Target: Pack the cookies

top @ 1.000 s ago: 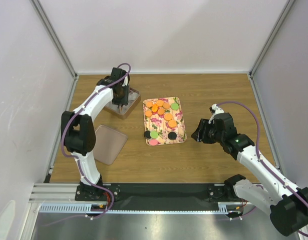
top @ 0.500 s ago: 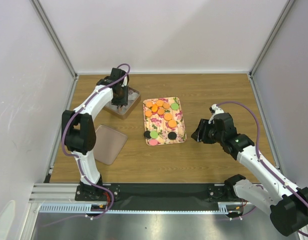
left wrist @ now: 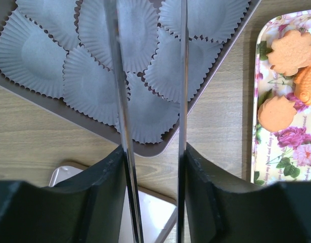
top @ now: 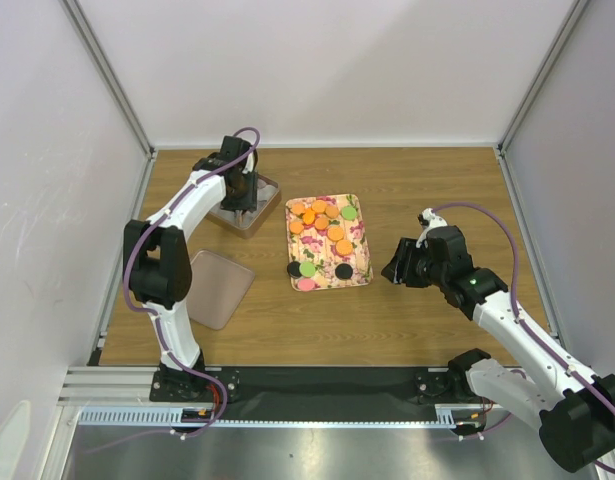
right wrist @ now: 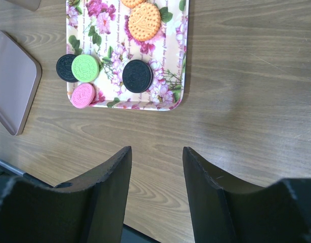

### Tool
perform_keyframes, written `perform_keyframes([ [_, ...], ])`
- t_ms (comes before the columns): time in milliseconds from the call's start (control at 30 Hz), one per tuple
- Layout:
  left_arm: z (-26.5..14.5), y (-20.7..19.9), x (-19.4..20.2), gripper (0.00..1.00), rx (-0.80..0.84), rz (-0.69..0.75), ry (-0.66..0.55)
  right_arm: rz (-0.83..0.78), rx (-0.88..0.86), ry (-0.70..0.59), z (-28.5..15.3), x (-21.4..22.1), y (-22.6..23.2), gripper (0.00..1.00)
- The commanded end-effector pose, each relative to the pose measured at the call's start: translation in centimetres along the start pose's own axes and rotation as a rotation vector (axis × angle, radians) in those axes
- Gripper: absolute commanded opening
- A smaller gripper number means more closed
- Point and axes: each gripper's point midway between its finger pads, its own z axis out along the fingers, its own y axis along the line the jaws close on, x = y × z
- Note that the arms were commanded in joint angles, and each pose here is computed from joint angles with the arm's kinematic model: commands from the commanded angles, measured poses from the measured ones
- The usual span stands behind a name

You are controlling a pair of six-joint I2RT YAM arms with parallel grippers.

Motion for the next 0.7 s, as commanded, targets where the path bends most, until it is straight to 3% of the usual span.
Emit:
perform_keyframes([
  [0,-0.9,0.1,-2.5,0.5,0.015,0.005,-0.078,-0.025,-0.024,-0.018,-0.1,-0.4,0.5,0.51],
  [300,-3.3,-0.1,-2.8,0.47,0.043,-0.001,-0.112,-0.027,-0.025,-0.015,0.0,-0.4,0.6,0.51],
  [533,-9.0,-0.9,-1.3,0.47,0.073,0.018,-0.198,-0.027,-0.029,-0.019,0.0,-0.4,0.7,0.51],
  [667,-13.2,-4.6,1.4,0.48,0.133,0.11,-0.265,-0.024,-0.019,-0.023,0.0,-0.6,0.5,0.51],
])
